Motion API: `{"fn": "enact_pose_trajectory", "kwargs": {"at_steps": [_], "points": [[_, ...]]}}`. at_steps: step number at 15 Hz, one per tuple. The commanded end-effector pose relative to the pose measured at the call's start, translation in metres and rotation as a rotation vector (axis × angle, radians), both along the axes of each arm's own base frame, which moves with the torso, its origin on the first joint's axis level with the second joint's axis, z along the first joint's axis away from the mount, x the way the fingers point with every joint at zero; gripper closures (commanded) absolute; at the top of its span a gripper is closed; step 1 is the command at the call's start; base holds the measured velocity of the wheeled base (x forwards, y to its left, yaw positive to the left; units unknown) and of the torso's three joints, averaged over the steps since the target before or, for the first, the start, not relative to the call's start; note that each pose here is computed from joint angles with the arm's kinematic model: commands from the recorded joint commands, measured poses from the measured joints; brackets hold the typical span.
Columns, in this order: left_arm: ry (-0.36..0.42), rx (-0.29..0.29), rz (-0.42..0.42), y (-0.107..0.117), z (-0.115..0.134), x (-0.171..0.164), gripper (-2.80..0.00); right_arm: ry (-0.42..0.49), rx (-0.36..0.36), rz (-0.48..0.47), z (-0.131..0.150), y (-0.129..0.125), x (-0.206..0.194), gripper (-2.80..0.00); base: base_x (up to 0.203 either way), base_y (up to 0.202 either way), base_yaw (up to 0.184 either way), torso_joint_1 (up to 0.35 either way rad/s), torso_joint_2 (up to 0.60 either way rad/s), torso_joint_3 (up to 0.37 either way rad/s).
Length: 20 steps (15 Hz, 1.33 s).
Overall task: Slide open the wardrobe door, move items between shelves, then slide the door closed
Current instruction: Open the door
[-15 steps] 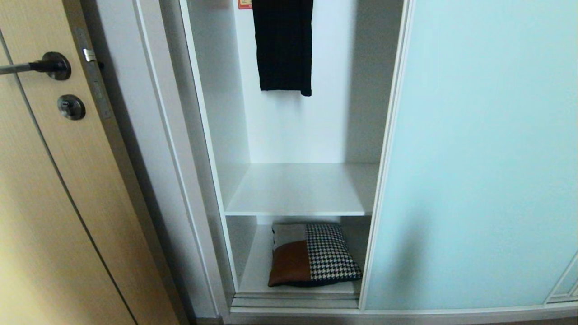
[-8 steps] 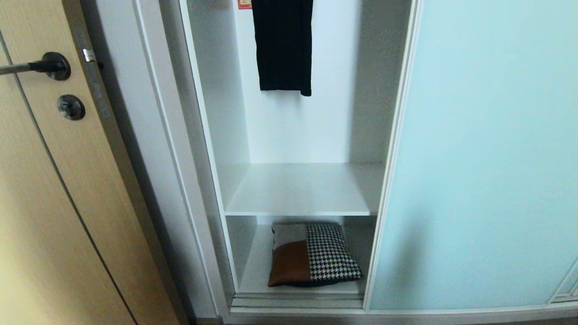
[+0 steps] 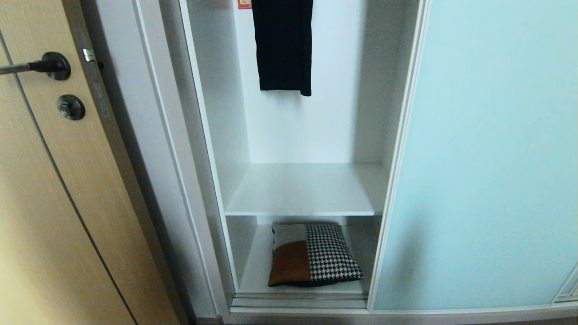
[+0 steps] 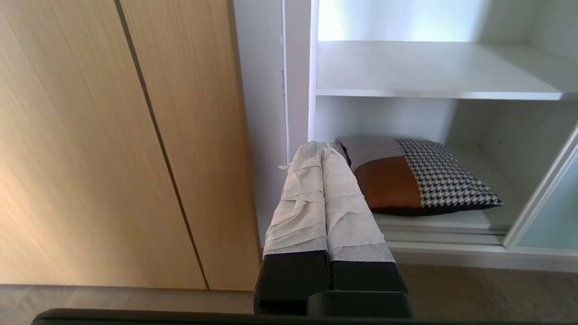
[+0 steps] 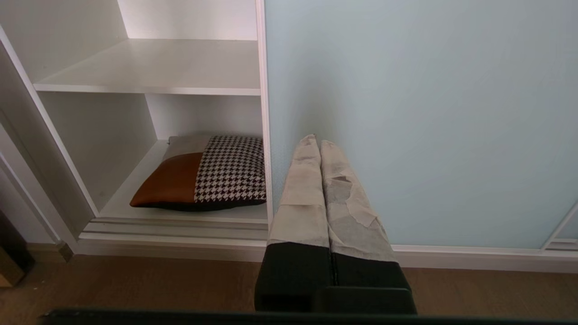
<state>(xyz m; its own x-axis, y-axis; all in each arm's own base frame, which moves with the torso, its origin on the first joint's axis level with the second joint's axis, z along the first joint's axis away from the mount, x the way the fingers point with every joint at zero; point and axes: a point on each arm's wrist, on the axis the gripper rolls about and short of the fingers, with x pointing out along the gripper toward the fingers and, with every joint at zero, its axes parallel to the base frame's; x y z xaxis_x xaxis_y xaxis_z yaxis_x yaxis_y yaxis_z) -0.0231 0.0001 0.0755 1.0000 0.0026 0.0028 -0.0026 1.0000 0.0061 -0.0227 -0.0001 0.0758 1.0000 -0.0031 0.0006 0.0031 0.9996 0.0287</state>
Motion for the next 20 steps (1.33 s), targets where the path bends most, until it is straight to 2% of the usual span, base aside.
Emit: {"fn": "enact_pose_trajectory", "kwargs": {"at_steps": [1, 20], "points": [[0.006, -0.003, 0.001, 0.0000, -0.0006, 0.0005, 0.00, 0.001, 0.000, 0.000, 0.0001, 0.0000, 0.0001, 0.00, 0.000, 0.000, 0.000, 0.000, 0.00, 0.000], [0.005, -0.005, 0.001, 0.0000, -0.0006, 0.0004, 0.00, 0.001, -0.006, -0.002, -0.0003, 0.0000, -0.0001, 0.00, 0.000, 0.000, 0.000, 0.000, 0.00, 0.000]]}}
